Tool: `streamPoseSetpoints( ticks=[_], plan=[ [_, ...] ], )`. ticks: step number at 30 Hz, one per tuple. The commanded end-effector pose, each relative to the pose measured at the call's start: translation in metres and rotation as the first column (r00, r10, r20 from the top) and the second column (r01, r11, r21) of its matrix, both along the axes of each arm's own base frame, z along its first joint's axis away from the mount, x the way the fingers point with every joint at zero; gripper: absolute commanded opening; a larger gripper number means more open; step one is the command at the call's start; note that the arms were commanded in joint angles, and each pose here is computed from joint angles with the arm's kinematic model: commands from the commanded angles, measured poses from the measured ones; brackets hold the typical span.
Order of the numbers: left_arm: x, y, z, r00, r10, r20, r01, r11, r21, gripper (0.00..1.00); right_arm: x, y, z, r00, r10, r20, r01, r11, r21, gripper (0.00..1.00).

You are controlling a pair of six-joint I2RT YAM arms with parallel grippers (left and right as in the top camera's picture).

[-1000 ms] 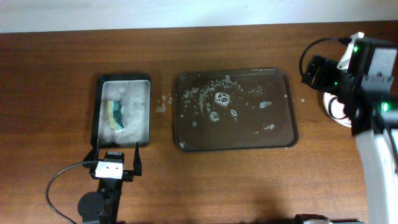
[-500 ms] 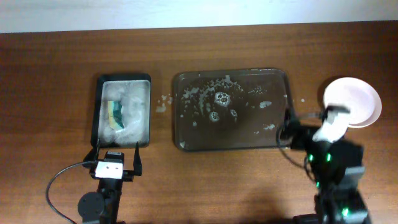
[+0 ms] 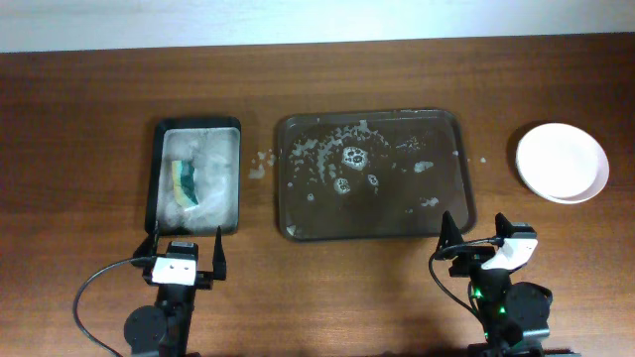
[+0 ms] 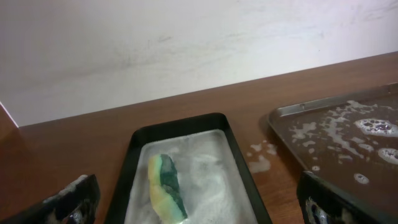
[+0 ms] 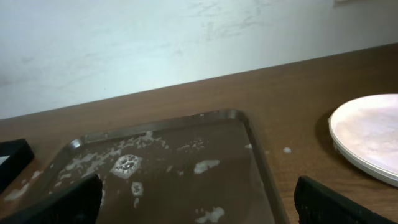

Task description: Clean dirty plates on tray and stack at the side

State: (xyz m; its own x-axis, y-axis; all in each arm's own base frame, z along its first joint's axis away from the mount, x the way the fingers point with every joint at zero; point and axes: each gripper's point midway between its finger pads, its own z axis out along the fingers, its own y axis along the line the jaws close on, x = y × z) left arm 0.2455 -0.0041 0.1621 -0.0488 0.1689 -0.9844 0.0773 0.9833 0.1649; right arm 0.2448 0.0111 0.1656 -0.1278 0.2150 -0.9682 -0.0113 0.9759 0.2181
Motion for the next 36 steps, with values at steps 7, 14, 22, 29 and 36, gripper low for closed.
streamPoseSetpoints(
  ticks=[7, 14, 22, 29, 36],
  plan=[
    [0.000, -0.001, -0.001, 1.000, -0.007, 0.001, 0.007, 1.000, 0.012, 0.99, 0.000, 0.002, -0.003, 0.998, 0.011, 0.056, -0.010, 1.000, -0.007, 0.98],
    [0.000, -0.001, -0.001, 1.000, -0.007, 0.001, 0.007, 1.000, 0.012, 0.99, 0.001, 0.001, -0.009, 0.999, 0.008, 0.048, -0.006, 0.999, -0.032, 0.98],
    [0.000, -0.001, -0.001, 1.000, -0.007, 0.001, 0.007, 1.000, 0.012, 0.99, 0.001, 0.001, -0.009, 0.999, 0.008, 0.048, -0.007, 1.000, -0.030, 0.98],
    [0.000, -0.001, -0.001, 1.000, -0.007, 0.001, 0.007, 1.000, 0.012, 0.99, 0.001, 0.001, -0.009, 0.999, 0.008, 0.048, -0.007, 1.000, -0.030, 0.98],
    [0.000, -0.001, -0.001, 1.000, -0.007, 0.001, 0.007, 1.000, 0.012, 0.99, 0.001, 0.001, -0.009, 0.999, 0.008, 0.048, -0.007, 1.000, -0.030, 0.98]
  ],
)
